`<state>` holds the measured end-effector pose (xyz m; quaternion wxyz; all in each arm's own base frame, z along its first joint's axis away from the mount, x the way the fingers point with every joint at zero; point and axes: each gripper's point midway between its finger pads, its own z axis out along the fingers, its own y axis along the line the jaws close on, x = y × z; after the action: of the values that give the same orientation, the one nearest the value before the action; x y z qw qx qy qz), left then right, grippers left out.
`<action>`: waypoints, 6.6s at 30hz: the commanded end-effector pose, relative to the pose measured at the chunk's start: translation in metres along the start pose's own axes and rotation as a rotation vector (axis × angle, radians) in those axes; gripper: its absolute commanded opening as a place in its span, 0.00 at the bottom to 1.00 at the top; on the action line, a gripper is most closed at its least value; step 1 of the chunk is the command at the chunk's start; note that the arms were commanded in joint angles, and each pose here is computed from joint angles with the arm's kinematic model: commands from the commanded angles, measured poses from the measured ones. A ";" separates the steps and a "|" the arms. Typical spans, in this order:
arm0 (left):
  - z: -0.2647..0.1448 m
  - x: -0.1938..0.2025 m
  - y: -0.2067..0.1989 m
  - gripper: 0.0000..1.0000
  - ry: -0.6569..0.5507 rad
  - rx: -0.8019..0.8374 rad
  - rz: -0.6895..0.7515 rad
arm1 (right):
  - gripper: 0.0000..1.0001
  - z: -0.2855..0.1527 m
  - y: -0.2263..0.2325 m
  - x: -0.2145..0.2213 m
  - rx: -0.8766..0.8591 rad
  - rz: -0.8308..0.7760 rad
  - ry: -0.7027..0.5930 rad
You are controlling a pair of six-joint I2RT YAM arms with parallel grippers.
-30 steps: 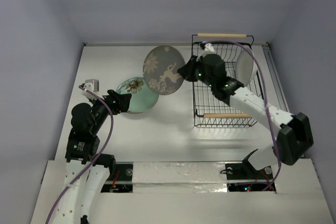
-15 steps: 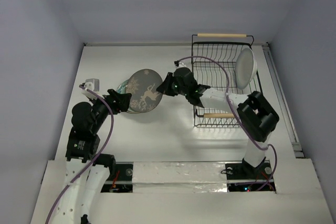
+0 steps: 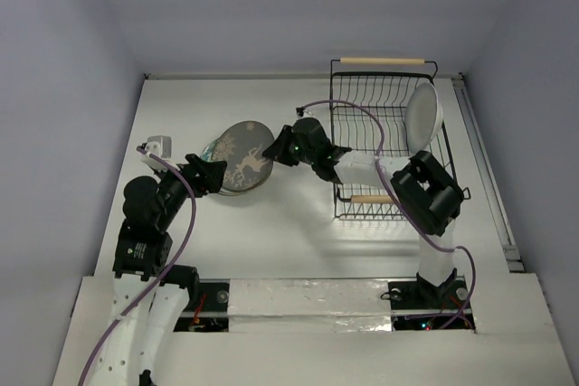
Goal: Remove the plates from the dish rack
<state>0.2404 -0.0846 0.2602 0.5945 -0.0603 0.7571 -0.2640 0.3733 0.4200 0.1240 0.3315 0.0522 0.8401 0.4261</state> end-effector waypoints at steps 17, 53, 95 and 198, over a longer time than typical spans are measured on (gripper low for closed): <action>-0.003 -0.013 -0.008 0.75 -0.061 0.040 0.027 | 0.86 -0.021 0.042 0.001 0.037 -0.234 -0.102; -0.010 -0.018 -0.015 0.75 -0.087 0.068 0.038 | 0.06 -0.182 0.054 -0.139 0.308 -0.496 -0.468; -0.043 -0.023 -0.055 0.76 -0.150 0.223 0.068 | 0.34 -0.323 -0.243 -0.287 1.076 -0.245 -0.525; -0.016 -0.024 -0.012 0.74 -0.123 0.041 0.042 | 0.09 0.007 0.090 -0.057 -0.301 0.122 -0.186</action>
<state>0.2292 -0.0788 0.2782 0.6285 -0.0615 0.7305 -0.2602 0.3930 0.4415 0.1444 0.3394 0.0906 0.7980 0.4898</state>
